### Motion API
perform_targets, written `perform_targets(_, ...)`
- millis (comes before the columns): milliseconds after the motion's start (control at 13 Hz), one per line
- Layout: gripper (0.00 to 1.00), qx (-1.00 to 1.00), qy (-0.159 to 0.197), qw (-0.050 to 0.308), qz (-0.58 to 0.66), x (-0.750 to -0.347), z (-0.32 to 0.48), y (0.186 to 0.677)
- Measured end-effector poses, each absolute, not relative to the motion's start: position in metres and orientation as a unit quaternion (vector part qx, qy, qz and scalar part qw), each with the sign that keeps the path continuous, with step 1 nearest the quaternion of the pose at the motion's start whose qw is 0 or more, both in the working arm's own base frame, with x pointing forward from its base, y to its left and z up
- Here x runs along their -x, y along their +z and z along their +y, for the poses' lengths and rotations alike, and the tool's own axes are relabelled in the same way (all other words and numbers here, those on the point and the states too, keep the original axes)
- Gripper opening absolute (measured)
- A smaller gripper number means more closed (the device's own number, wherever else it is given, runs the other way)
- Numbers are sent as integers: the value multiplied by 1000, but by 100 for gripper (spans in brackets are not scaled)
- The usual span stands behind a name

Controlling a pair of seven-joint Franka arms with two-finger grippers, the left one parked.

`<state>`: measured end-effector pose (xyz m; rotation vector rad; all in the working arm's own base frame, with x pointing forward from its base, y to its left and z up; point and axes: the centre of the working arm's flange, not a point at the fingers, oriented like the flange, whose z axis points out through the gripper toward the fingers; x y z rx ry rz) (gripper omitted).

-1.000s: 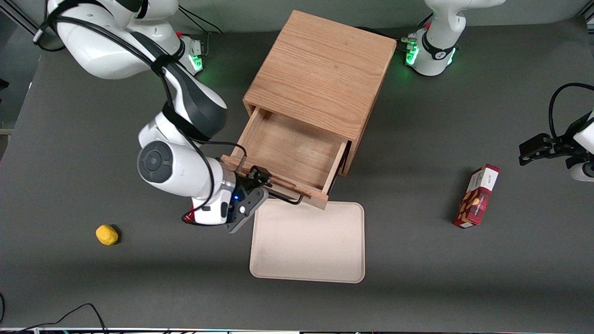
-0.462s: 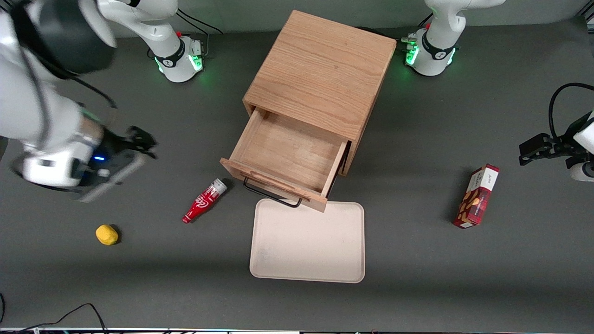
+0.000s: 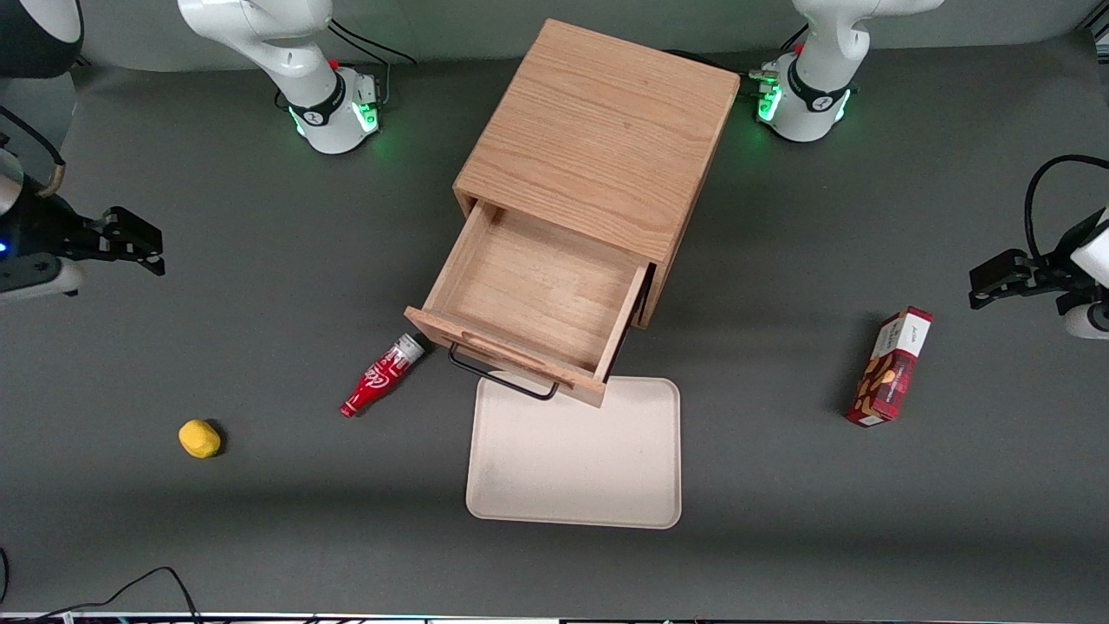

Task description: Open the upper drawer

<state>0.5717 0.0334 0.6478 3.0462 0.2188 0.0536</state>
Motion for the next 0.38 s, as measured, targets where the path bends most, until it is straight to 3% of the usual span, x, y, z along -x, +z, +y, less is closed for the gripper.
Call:
perform_targets(154,100,-999,34,18,-11,-551,0,645)
perform_targets(385,100,-994,50,8,-94,-548,-39,650)
